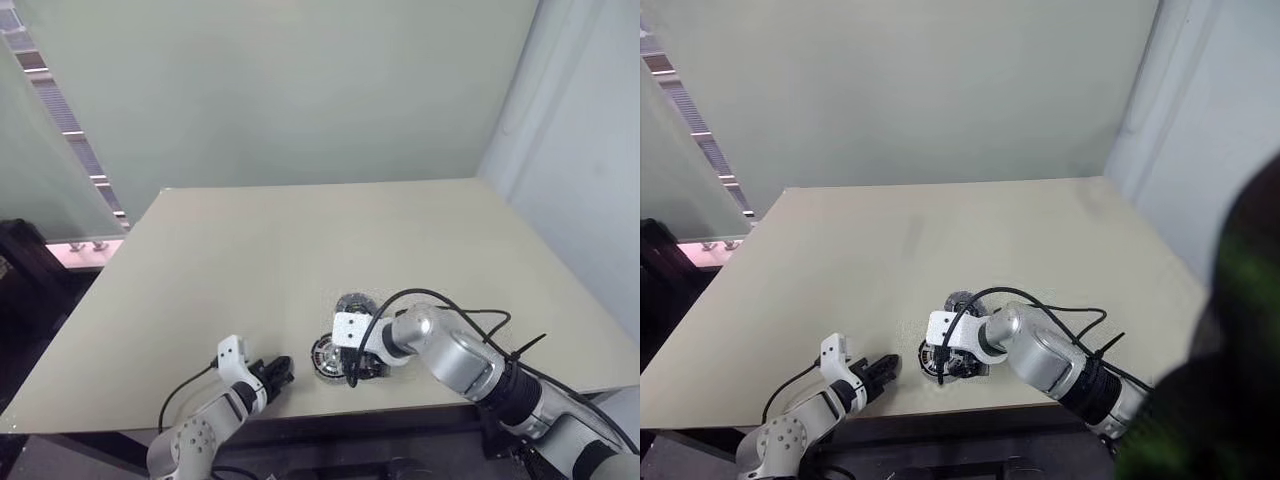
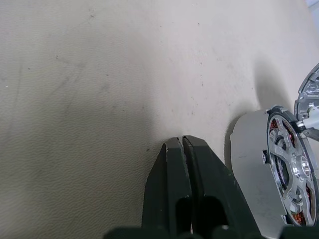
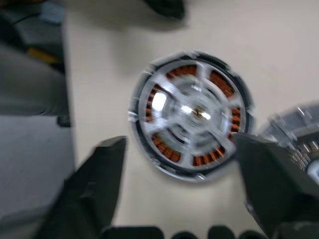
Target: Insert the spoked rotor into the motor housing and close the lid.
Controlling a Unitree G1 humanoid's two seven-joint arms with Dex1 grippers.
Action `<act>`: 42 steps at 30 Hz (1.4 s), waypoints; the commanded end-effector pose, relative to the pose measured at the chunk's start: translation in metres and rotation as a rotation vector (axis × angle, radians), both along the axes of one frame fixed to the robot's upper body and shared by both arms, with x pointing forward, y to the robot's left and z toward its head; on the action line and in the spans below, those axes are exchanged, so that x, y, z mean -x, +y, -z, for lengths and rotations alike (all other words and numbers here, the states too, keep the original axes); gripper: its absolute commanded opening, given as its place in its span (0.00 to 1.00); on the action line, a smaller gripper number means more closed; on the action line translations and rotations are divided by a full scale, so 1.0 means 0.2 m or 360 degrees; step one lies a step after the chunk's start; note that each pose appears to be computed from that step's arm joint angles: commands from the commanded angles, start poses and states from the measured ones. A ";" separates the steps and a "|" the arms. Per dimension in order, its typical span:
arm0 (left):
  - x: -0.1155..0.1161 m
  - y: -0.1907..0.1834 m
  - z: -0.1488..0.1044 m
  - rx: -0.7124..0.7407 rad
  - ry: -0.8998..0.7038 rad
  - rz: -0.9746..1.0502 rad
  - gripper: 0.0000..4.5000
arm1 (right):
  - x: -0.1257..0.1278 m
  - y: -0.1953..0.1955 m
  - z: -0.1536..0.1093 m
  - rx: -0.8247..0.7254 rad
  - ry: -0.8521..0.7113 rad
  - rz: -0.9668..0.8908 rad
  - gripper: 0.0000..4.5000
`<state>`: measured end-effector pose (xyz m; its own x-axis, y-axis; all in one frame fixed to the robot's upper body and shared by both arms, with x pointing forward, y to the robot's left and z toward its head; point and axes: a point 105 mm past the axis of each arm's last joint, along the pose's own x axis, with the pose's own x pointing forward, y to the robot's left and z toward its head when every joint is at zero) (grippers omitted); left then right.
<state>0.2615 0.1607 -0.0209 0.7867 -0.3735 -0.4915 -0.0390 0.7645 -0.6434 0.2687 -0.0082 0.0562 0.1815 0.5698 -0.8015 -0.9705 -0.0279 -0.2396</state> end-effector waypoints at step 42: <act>0.00 -0.03 0.00 -0.0049 0.0007 0.0076 0.00 | 0.02 0.13 0.15 -0.0016 0.0084 0.0079 0.02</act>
<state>0.2605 0.1605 -0.0235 0.7714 -0.3756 -0.5137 -0.0310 0.7841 -0.6198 0.2618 0.0097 0.0187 0.1594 0.5324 -0.8314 -0.9789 -0.0237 -0.2029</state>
